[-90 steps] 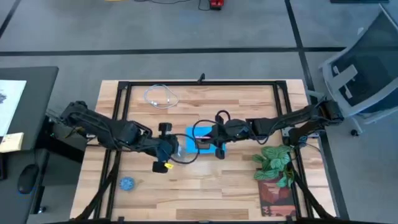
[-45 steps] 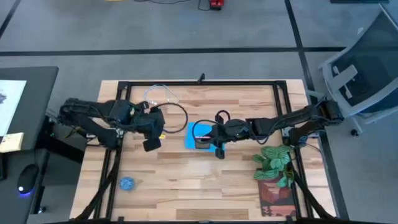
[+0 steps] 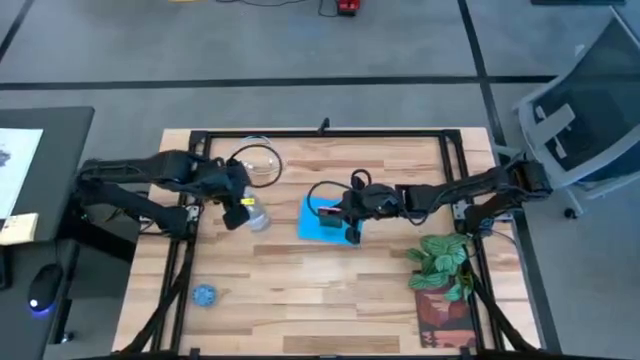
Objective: Apply microfiber cloth
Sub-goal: Spray the front cellphone using the spray bottle, then wipe the front of the cellphone with a microfiber cloth
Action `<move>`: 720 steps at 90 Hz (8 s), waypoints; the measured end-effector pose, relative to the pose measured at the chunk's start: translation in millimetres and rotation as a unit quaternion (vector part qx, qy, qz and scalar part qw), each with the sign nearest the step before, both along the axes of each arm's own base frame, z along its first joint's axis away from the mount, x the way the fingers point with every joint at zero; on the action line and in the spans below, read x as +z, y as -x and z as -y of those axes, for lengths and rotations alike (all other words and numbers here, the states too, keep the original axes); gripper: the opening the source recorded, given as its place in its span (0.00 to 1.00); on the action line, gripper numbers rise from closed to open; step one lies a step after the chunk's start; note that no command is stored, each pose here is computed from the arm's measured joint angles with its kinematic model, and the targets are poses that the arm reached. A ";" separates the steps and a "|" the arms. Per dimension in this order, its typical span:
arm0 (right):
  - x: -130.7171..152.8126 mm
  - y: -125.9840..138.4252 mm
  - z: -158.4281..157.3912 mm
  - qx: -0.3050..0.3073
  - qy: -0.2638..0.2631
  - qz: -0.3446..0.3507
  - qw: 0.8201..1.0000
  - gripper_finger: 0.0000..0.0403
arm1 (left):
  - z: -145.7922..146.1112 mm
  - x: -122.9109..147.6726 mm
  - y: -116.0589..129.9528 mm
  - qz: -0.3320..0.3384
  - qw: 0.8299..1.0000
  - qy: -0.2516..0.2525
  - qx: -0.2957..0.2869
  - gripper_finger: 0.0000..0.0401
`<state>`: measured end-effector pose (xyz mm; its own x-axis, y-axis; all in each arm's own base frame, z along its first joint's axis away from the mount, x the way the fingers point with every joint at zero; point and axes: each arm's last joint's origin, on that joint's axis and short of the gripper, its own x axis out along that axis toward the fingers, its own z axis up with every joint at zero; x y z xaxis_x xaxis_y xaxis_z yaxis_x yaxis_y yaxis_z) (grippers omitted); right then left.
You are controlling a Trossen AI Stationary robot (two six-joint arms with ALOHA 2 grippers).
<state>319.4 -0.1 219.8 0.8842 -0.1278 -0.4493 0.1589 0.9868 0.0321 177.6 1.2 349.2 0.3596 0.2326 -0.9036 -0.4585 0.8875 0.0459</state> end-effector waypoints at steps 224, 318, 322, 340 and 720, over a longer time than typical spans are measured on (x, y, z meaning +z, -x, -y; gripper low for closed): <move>-28.3 9.1 -2.6 -0.008 -0.033 -0.012 0.999 0.07 | 119.8 -192.1 -81.7 0.068 0.986 -0.096 0.121 0.20; -32.6 0.4 -6.8 -0.002 -0.036 0.016 0.999 0.07 | 112.8 -233.4 -116.3 0.264 0.963 -0.053 0.020 0.17; -29.7 2.5 -6.8 -0.002 -0.037 0.018 0.999 0.07 | 112.6 -239.2 -118.0 0.255 0.966 -0.039 0.012 0.17; -7.5 10.3 -3.0 -0.014 -0.030 0.052 0.998 0.07 | 116.6 -250.8 -119.4 0.235 0.972 0.007 -0.005 0.17; -20.3 7.9 -48.5 0.054 -0.075 -0.009 0.996 0.08 | 97.6 -243.7 -144.7 0.360 0.924 -0.021 -0.123 0.18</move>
